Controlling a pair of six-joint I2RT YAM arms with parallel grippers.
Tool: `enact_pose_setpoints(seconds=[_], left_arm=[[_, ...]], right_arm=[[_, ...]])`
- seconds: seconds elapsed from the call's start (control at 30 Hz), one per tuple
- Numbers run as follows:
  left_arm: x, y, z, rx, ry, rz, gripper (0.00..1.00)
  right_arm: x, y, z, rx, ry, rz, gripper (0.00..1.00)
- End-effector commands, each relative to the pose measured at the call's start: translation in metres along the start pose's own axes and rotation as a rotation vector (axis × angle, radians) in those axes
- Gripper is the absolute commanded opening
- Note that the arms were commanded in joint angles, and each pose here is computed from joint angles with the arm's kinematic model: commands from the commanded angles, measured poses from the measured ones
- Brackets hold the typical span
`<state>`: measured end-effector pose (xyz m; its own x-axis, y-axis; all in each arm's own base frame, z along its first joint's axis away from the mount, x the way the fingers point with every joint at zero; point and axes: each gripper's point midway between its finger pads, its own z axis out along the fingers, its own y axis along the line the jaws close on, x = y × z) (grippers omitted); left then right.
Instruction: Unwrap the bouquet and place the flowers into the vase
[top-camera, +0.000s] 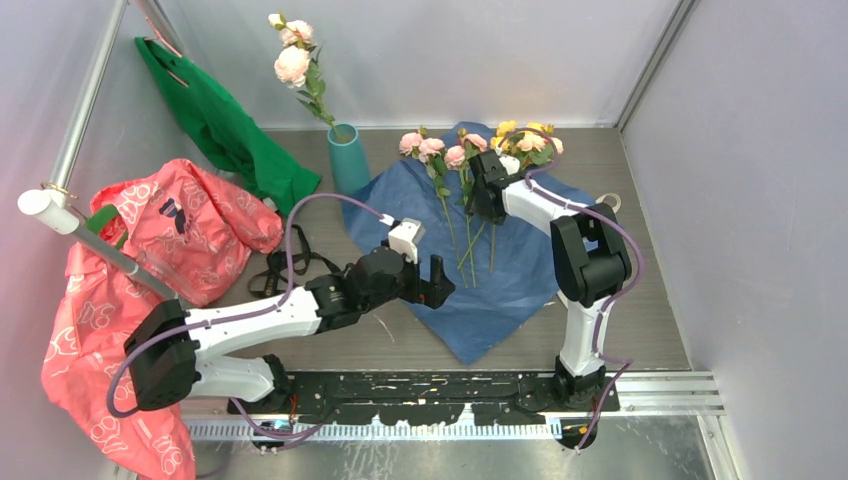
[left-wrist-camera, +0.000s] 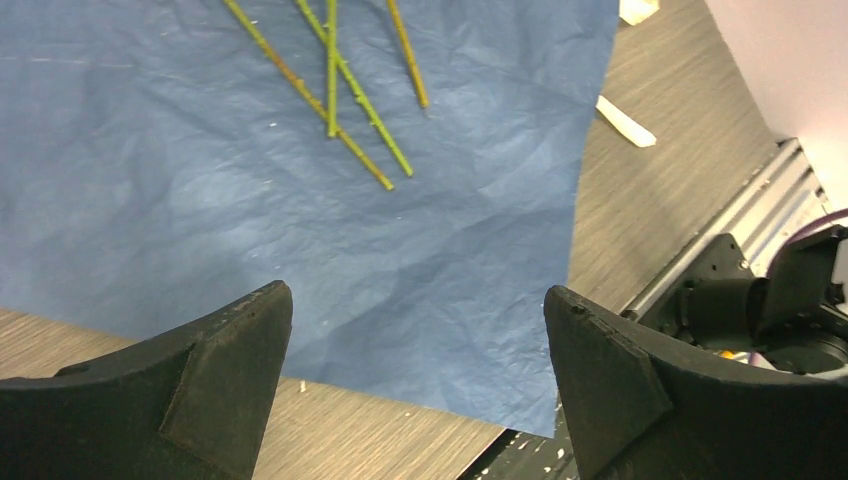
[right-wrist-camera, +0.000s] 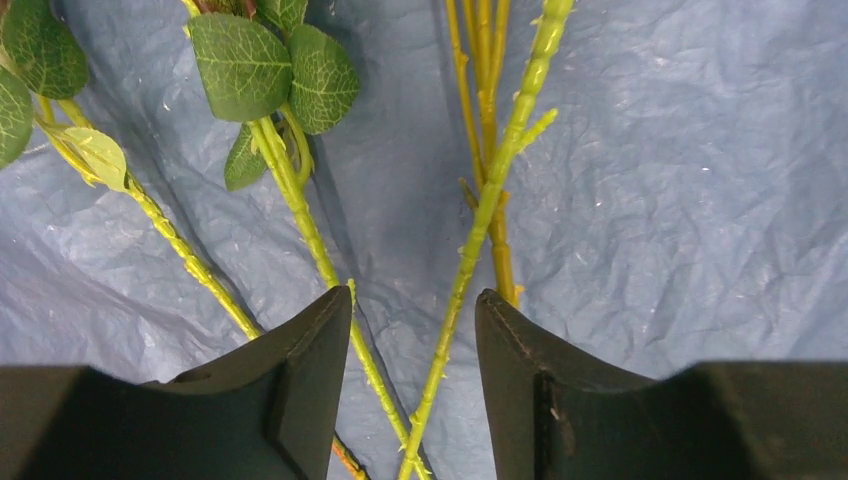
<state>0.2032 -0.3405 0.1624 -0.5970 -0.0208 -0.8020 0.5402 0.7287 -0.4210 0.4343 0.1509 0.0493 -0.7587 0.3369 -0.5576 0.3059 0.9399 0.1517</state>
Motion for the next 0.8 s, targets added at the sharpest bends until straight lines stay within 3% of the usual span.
enact_pose_setpoints(seconds=[0.0,0.13,0.27,0.47,0.63,0.77], left_arm=[[-0.012,0.016,-0.013,-0.059,-0.059,0.012,0.96],[-0.015,0.021,-0.018,-0.070,-0.072,0.007,0.95],[-0.014,0.025,-0.016,-0.080,-0.065,0.009,0.95],[-0.020,0.022,-0.022,-0.067,-0.078,0.003,0.94],[-0.021,0.027,-0.025,-0.091,-0.078,0.010,0.94],[-0.022,0.026,-0.018,-0.094,-0.063,0.024,0.94]], right_arm=[[-0.012,0.014,-0.004,-0.051,-0.030,0.016,0.56],[-0.004,0.007,0.007,-0.026,-0.019,0.008,0.54],[-0.002,0.005,0.017,-0.021,-0.009,0.008,0.36],[0.000,0.003,0.029,-0.034,0.023,0.018,0.39],[-0.006,0.004,0.024,-0.050,0.012,0.028,0.03],[-0.016,0.006,0.003,-0.073,-0.019,0.029,0.01]])
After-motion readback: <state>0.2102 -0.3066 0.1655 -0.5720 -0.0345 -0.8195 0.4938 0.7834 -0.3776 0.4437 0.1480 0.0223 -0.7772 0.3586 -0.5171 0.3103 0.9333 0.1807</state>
